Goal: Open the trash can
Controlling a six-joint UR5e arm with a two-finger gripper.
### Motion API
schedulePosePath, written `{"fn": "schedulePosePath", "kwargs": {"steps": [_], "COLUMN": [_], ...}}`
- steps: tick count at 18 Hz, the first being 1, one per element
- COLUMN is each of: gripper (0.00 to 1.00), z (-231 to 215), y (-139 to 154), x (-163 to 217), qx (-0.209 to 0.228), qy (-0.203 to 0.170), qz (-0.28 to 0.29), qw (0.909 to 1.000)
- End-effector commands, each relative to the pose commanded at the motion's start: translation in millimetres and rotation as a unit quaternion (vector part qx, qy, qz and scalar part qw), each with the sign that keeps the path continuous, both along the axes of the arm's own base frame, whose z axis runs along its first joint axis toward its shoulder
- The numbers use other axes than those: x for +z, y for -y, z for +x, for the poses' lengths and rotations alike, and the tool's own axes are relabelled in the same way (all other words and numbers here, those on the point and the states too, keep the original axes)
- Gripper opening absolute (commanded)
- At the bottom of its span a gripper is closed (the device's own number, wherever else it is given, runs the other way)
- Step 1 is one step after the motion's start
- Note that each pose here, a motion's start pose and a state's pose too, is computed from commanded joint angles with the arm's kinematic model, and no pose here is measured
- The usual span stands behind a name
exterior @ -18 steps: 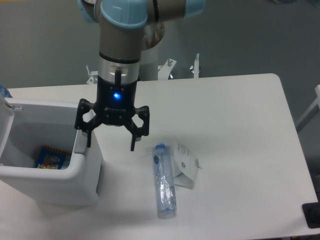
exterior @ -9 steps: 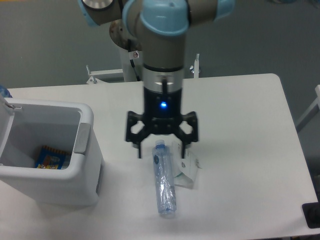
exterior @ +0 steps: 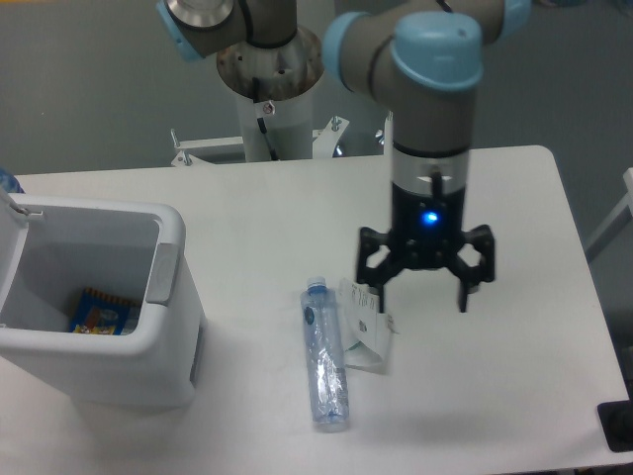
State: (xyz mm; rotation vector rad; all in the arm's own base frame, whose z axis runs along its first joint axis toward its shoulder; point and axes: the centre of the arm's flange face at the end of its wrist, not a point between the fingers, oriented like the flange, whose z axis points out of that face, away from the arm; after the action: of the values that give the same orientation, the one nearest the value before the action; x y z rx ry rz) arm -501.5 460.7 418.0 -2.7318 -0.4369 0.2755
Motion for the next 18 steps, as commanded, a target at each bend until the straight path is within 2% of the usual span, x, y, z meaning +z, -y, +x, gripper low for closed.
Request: {"fn": "schedulePosePath", "kwargs": {"steps": [4, 6, 10, 14, 18], "gripper": [1.00, 1.00, 1.00, 1.00, 1.00], "z": [-37.5, -40.6, -42.9, -50.7, -48.8], "y": [27.3, 31.9, 36.4, 32.8, 34.8], "x": [-20.5, -33.5, -59.0, -69.9, -77.6], "qx": [-0.040, -0.080, -0.153, -0.157, -0.159], "qy": [-0.025, -0.011, 0.018, 0.013, 0.021], "qz": [-0.063, -0.087, -0.140, -0.179, -0.187], "qw": [0.9969, 0.9929, 0.9781, 0.9710, 0.9693]}}
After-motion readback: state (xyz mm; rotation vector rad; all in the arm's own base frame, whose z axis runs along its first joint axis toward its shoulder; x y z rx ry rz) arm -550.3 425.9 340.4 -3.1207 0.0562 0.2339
